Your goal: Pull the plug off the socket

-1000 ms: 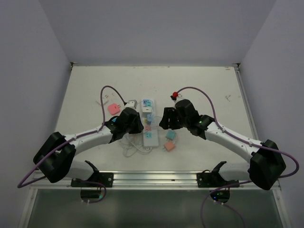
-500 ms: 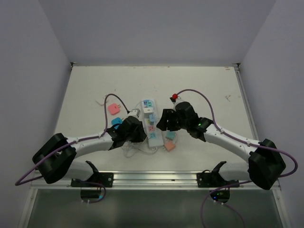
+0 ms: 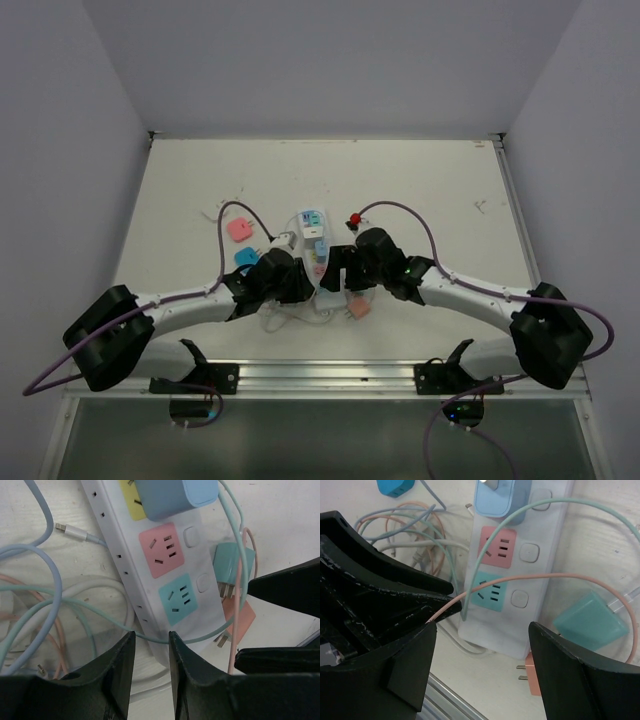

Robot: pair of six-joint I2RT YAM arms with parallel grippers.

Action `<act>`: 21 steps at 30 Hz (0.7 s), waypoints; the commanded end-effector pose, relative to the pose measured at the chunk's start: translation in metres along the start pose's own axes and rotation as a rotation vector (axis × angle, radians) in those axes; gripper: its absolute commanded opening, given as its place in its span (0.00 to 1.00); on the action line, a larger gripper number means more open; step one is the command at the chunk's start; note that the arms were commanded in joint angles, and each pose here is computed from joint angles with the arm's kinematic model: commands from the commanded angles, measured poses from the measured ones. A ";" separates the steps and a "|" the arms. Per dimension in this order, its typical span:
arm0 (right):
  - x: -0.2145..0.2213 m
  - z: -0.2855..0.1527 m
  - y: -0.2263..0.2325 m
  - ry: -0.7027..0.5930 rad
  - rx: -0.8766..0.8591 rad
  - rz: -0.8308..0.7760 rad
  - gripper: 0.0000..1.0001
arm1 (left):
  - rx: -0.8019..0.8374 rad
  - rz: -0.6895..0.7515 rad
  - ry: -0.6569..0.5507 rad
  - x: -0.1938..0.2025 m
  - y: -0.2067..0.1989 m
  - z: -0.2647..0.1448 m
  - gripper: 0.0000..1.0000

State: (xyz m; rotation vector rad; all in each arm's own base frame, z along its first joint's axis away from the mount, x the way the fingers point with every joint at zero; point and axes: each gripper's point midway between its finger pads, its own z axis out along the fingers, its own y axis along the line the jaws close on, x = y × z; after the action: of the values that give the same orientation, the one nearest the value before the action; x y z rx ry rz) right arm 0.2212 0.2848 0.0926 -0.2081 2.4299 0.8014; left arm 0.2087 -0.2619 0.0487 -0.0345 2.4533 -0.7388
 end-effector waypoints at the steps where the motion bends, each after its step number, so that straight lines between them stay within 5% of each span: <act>1: 0.008 0.002 -0.001 -0.002 0.025 -0.030 0.79 | 0.047 -0.028 -0.006 0.004 -0.008 -0.002 0.37; 21: 0.023 0.021 -0.014 0.031 0.170 -0.124 0.95 | 0.034 -0.058 -0.013 0.021 -0.008 -0.010 0.40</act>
State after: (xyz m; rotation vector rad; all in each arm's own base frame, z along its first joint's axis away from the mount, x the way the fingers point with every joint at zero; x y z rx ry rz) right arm 0.2038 0.2791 0.0472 -0.2938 2.5199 0.5724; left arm 0.1776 -0.2668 0.0354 -0.0543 2.5019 -0.7826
